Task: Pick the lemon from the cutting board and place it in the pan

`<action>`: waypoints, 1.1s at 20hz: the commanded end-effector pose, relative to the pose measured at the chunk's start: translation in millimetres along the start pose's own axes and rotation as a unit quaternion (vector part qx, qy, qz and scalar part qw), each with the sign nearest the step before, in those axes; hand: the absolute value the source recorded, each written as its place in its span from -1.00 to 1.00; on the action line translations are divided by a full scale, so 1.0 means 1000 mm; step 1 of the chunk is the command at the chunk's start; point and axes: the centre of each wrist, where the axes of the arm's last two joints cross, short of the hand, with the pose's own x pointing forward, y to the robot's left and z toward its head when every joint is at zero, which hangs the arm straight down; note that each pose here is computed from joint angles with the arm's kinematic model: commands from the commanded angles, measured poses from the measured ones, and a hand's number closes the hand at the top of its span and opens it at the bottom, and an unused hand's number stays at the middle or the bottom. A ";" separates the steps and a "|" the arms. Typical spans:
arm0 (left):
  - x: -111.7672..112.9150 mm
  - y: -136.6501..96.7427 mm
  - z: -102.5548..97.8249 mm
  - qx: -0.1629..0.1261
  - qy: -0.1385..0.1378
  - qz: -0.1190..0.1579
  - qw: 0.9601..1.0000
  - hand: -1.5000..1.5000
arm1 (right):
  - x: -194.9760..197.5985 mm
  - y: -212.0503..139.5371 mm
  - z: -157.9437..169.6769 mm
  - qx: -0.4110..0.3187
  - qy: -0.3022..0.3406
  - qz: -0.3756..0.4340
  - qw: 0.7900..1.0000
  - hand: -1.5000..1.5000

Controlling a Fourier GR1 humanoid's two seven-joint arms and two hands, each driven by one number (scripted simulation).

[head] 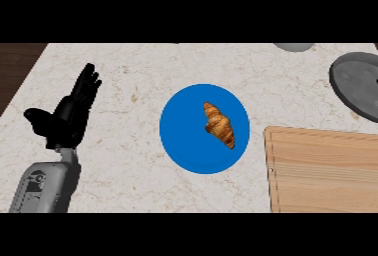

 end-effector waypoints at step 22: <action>-0.004 0.013 0.002 0.031 0.016 0.000 0.999 0.00 | -0.082 0.004 0.032 0.070 -0.017 -0.346 0.935 -1.00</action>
